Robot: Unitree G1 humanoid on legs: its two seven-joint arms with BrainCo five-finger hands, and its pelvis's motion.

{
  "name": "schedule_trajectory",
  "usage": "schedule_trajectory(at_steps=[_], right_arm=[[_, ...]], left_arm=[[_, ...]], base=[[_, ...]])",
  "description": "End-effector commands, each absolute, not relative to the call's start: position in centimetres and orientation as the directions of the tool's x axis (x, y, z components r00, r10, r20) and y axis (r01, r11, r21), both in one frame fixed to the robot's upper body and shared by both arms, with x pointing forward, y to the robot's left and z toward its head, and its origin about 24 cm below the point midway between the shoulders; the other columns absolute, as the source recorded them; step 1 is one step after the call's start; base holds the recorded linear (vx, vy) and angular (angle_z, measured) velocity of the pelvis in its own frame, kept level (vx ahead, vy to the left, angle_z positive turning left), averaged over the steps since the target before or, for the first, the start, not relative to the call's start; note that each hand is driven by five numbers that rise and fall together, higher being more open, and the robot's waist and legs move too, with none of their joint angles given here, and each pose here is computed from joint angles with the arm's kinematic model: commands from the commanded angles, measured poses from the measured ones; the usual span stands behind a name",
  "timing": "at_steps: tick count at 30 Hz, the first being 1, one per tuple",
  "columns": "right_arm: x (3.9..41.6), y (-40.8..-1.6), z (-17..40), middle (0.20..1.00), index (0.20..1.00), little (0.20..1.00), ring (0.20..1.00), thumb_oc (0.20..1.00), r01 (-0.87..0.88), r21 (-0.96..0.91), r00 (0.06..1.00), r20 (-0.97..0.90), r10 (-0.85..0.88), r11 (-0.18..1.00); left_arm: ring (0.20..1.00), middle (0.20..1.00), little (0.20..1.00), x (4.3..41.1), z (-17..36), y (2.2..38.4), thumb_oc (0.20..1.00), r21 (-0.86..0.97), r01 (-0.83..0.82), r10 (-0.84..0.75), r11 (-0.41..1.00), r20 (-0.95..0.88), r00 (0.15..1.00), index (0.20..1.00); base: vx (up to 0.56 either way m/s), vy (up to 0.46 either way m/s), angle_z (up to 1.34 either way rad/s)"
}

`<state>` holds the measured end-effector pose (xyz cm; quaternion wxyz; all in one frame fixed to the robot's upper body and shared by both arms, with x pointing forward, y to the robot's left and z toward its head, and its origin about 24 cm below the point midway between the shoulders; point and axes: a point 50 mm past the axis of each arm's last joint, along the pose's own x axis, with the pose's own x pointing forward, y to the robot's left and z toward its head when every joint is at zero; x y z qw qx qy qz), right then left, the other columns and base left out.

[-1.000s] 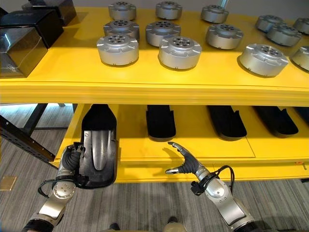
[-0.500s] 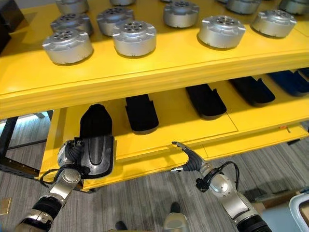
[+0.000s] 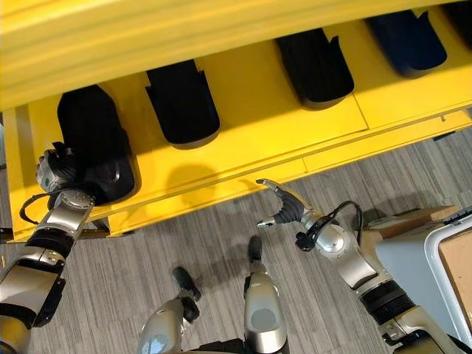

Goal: Move parts from the plastic box to the shelf.

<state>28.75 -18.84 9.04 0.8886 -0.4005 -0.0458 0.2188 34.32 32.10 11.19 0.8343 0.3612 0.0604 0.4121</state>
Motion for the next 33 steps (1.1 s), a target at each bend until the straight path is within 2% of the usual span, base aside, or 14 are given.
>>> schedule_trajectory(at_steps=[1,9,14,24,33], right_arm=[[28.6,-18.3,10.4,1.0,1.0,1.0,1.0,1.0,-0.32,-0.712,0.895,-0.012,0.445,0.625],[28.4,-19.4,10.4,1.0,1.0,1.0,1.0,1.0,-0.27,-0.718,0.921,0.001,0.389,0.641],[28.4,-20.3,10.5,1.0,1.0,1.0,1.0,1.0,-0.244,-0.725,0.932,0.007,0.361,0.644],[28.6,-22.4,11.6,1.0,1.0,1.0,1.0,1.0,-0.199,-0.754,0.951,0.006,0.31,0.626],[28.5,-23.1,11.7,1.0,1.0,1.0,1.0,1.0,-0.2,-0.78,0.95,-0.006,0.311,0.593]], left_arm=[[0.2,0.2,0.2,33.0,12.8,35.2,0.2,0.662,-0.71,0.802,0.238,0.278,0.528,0.2],[0.2,0.2,0.2,31.9,15.1,37.4,0.2,0.725,-0.688,0.795,0.039,0.394,0.461,0.2],[0.2,0.2,0.2,31.3,16.0,38.4,0.2,0.736,-0.676,0.789,-0.032,0.434,0.435,0.2],[0.2,0.2,0.2,30.8,21.1,39.4,0.2,0.722,-0.638,0.668,-0.265,0.615,0.419,0.2],[0.2,0.2,0.2,30.9,24.1,39.9,0.2,0.674,-0.679,0.672,-0.29,0.649,0.357,0.2]], base=[[-0.06,0.019,0.04],[-0.05,0.042,0.05],[-0.02,0.062,0.08],[0.0,0.111,-0.02],[0.05,0.127,-0.06]])
